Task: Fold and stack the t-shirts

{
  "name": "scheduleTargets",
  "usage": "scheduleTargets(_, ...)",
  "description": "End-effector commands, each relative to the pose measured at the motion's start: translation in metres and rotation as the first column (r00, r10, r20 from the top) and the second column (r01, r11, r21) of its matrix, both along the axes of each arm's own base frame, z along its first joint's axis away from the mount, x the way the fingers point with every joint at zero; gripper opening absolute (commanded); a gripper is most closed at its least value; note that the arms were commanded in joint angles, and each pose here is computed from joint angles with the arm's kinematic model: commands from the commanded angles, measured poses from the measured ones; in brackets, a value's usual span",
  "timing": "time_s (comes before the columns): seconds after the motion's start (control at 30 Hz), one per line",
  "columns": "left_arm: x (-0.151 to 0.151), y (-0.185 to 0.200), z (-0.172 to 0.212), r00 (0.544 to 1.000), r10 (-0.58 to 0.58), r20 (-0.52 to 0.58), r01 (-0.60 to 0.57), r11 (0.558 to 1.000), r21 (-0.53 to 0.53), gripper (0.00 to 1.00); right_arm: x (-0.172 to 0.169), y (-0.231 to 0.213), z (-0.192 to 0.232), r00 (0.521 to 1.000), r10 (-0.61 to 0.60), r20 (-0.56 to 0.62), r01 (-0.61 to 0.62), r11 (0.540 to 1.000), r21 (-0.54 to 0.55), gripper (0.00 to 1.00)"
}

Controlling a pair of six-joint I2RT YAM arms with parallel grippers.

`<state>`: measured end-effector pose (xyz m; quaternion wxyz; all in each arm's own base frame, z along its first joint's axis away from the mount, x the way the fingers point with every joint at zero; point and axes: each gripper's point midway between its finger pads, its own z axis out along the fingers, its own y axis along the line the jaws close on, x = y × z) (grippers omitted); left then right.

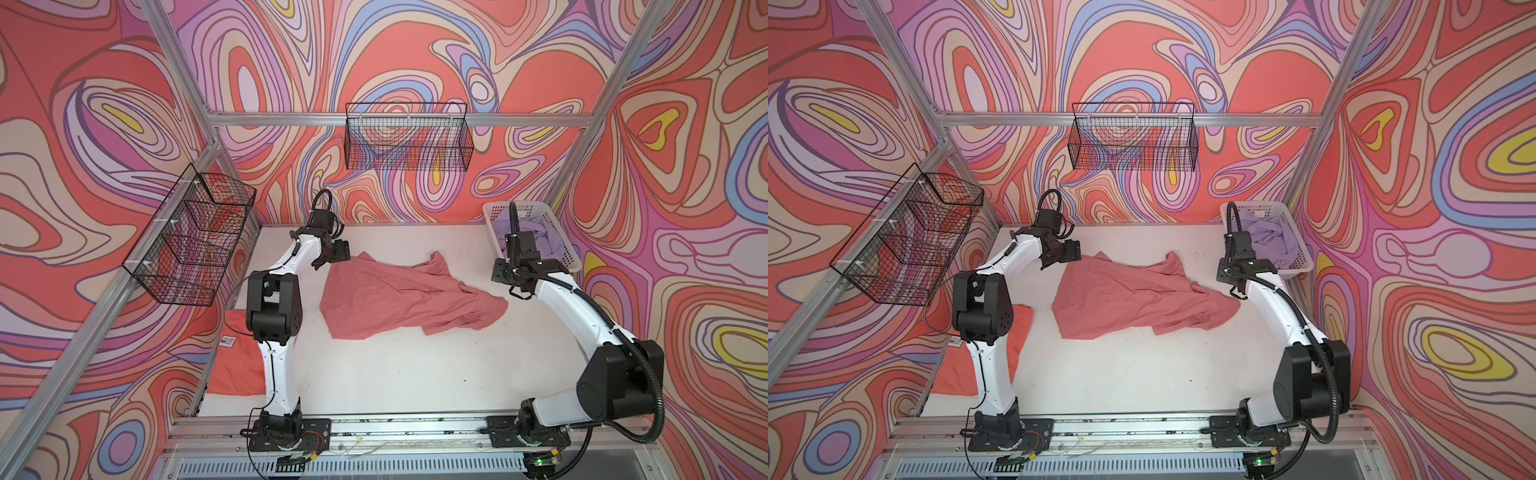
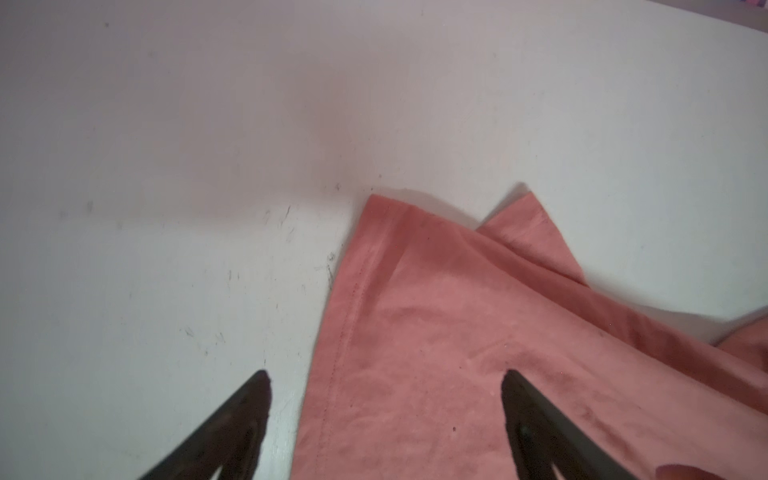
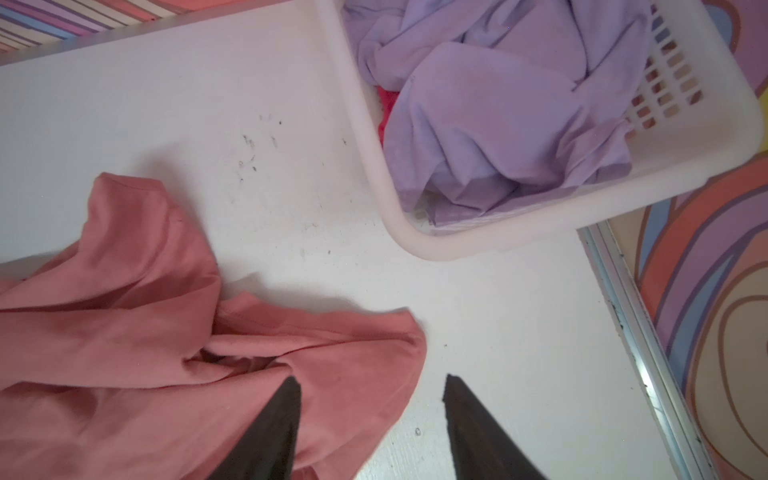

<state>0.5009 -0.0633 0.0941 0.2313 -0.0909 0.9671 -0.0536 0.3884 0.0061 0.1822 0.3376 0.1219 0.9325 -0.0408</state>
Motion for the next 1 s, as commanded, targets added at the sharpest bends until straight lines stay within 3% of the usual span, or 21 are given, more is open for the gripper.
scheduleTargets(0.0,-0.034,0.008,0.026,0.997,0.067,0.025,-0.066,0.997,-0.033,0.97,-0.007,0.047,0.011,0.992,0.121,0.044,-0.124,0.990,0.065,0.66)
scheduleTargets(0.2,-0.112,0.009,0.005,0.983,0.174,-0.055,-0.180,0.975,-0.127,0.91,-0.029,0.161,-0.024,0.934,0.355,0.040,-0.355,0.907,0.229,0.69)
scheduleTargets(0.33,-0.153,0.008,-0.019,0.969,0.217,-0.116,-0.234,0.958,-0.165,0.88,-0.047,0.212,-0.065,0.899,0.437,-0.023,-0.411,0.860,0.302,0.71)
scheduleTargets(0.43,-0.168,0.007,-0.030,0.964,0.221,-0.147,-0.245,0.954,-0.174,0.87,-0.063,0.227,-0.096,0.884,0.453,-0.118,-0.405,0.866,0.293,0.72)
scheduleTargets(0.57,-0.177,0.006,-0.042,0.957,0.231,-0.178,-0.262,0.948,-0.179,0.85,-0.069,0.248,-0.102,0.869,0.488,-0.082,-0.441,0.839,0.318,0.75)
scheduleTargets(0.73,-0.179,0.002,-0.050,0.952,0.231,-0.201,-0.271,0.941,-0.203,0.84,-0.058,0.255,-0.124,0.859,0.500,-0.106,-0.466,0.851,0.242,0.77)
scheduleTargets(0.83,-0.180,0.005,-0.049,0.950,0.240,-0.198,-0.277,0.943,-0.187,0.84,-0.055,0.254,-0.147,0.850,0.500,-0.164,-0.466,0.860,0.209,0.65)
scheduleTargets(0.87,-0.180,0.006,-0.048,0.951,0.242,-0.193,-0.277,0.943,-0.182,0.84,-0.055,0.252,-0.153,0.848,0.497,-0.184,-0.464,0.864,0.198,0.55)
scheduleTargets(0.97,-0.181,0.010,-0.044,0.953,0.242,-0.183,-0.272,0.948,-0.164,0.84,-0.055,0.238,-0.158,0.848,0.475,-0.233,-0.461,0.880,0.117,0.12)
